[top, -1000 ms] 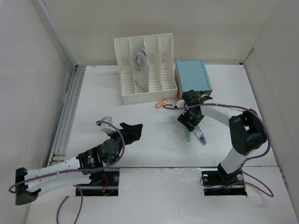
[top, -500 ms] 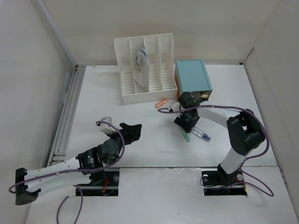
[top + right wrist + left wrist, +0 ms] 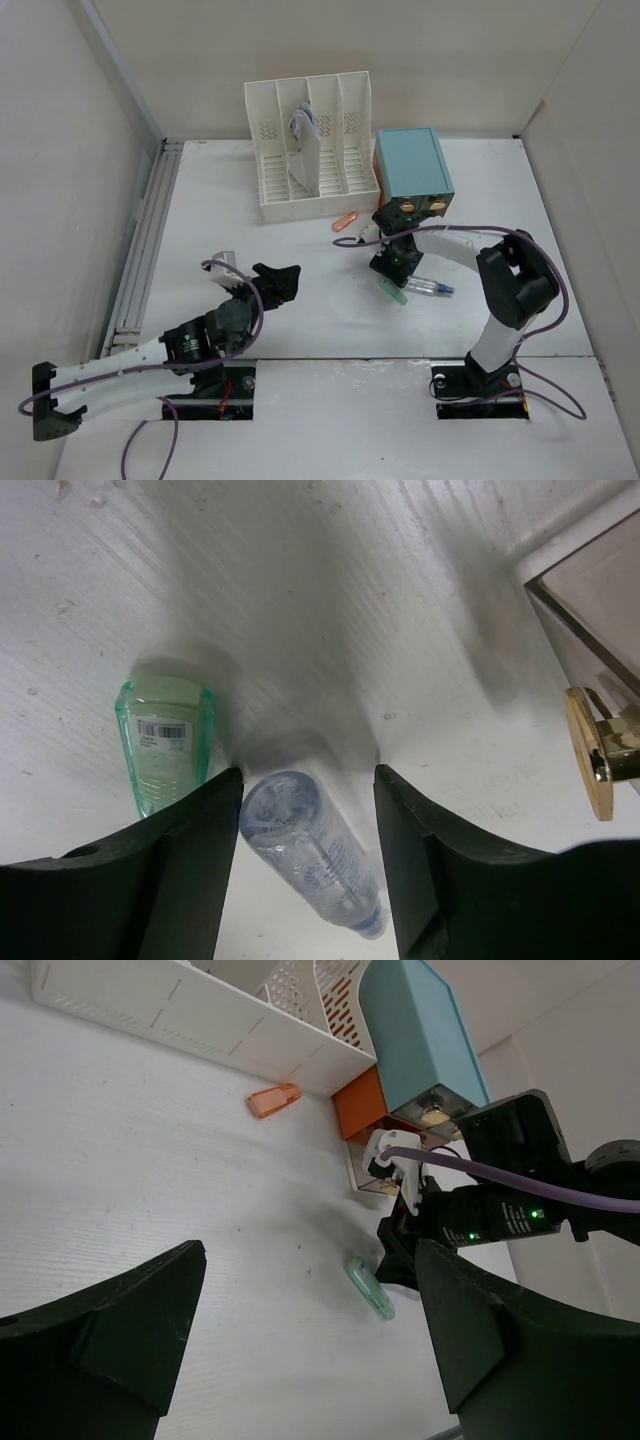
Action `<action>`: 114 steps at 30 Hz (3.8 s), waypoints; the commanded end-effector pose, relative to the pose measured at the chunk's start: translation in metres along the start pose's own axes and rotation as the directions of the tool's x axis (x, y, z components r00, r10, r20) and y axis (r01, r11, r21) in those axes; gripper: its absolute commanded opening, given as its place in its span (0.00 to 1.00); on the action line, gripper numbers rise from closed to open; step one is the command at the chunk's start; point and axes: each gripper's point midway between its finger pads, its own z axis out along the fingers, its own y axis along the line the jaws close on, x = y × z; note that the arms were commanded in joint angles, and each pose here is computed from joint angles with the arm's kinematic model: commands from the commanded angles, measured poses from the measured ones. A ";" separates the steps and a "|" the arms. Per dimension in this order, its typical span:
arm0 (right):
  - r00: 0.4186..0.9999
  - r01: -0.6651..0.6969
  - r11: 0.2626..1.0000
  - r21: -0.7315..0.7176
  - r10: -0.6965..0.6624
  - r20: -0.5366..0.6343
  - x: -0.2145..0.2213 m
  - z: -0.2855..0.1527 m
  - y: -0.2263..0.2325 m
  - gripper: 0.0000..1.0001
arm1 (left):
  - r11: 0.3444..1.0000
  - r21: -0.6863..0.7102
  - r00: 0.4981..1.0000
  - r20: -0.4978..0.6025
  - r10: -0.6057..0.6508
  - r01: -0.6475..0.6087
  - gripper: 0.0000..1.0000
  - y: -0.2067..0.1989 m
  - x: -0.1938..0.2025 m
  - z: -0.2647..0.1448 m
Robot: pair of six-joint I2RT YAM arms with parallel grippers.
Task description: Organize the desk
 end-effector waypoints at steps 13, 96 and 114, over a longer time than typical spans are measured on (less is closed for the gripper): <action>0.994 0.099 0.988 0.122 -0.094 -0.051 -0.010 -0.028 -0.021 0.60 | 1.000 0.004 0.999 0.030 -0.020 0.020 0.83 0.001 -0.011 -0.005; 0.212 0.908 0.385 0.165 -0.763 0.611 -0.098 -0.152 -0.029 0.00 | 1.000 -0.009 1.000 0.008 0.018 -0.018 0.83 -0.009 -0.008 0.000; 0.261 0.900 0.419 0.117 -0.735 0.626 -0.102 -0.114 -0.065 0.00 | 1.000 -0.010 1.000 0.018 0.003 -0.002 0.83 -0.007 -0.013 -0.002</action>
